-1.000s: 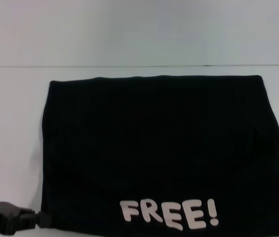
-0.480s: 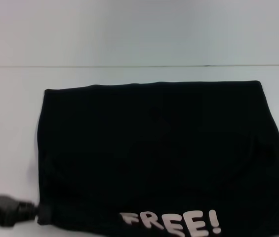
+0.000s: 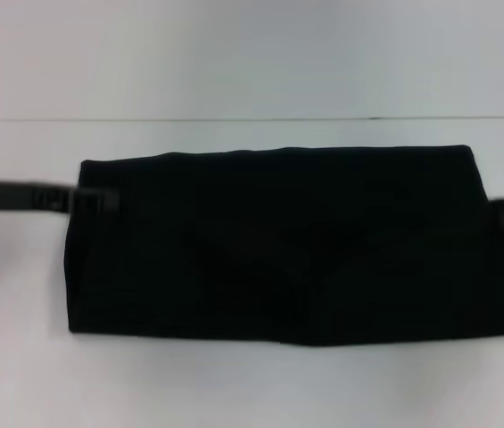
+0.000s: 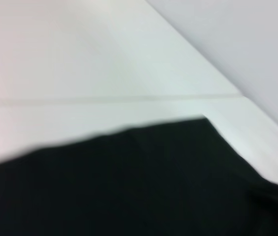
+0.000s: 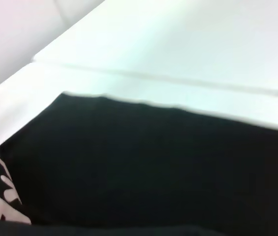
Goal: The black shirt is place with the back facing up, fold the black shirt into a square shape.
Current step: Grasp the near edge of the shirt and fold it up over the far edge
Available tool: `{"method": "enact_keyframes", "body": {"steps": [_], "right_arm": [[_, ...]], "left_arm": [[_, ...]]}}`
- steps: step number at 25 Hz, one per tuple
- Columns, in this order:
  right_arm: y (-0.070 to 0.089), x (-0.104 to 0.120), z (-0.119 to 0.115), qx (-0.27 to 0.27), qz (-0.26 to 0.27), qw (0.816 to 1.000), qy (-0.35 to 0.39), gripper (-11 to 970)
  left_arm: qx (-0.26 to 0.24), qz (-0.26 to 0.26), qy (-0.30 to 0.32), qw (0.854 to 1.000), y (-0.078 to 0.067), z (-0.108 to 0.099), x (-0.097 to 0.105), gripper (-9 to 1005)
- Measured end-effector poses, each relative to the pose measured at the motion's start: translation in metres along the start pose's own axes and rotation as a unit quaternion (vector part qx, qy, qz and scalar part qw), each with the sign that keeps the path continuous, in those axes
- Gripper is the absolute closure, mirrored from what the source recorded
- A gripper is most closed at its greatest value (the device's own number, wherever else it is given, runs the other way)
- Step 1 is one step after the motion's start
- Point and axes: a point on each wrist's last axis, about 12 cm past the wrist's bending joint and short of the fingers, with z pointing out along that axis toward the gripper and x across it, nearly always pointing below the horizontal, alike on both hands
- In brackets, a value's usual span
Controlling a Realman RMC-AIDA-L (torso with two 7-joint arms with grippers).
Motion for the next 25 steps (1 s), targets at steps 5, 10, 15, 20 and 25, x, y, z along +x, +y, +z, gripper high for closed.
{"method": "enact_keyframes", "body": {"steps": [5,10,15,20,25], "right_arm": [[-0.013,-0.028,0.034,0.064,-0.001,0.998,-0.019,903],[-0.015,-0.047,0.069,0.118,-0.019,0.993,-0.015,903],[-0.007,-0.065,0.095,0.154,-0.037,0.987,-0.026,903],[-0.003,-0.077,0.104,0.172,-0.046,0.983,-0.037,904],[-0.003,-0.086,0.104,0.185,-0.053,0.98,-0.044,904]], "left_arm": [[-0.063,0.007,-0.008,0.998,0.008,0.018,-0.019,991],[-0.143,0.021,-0.016,0.989,0.018,0.037,-0.03,991],[-0.182,0.044,-0.018,0.982,0.02,0.05,-0.039,991],[-0.201,0.051,-0.026,0.978,0.022,0.053,-0.044,991],[-0.212,0.047,-0.036,0.975,0.024,0.052,-0.048,991]]}}
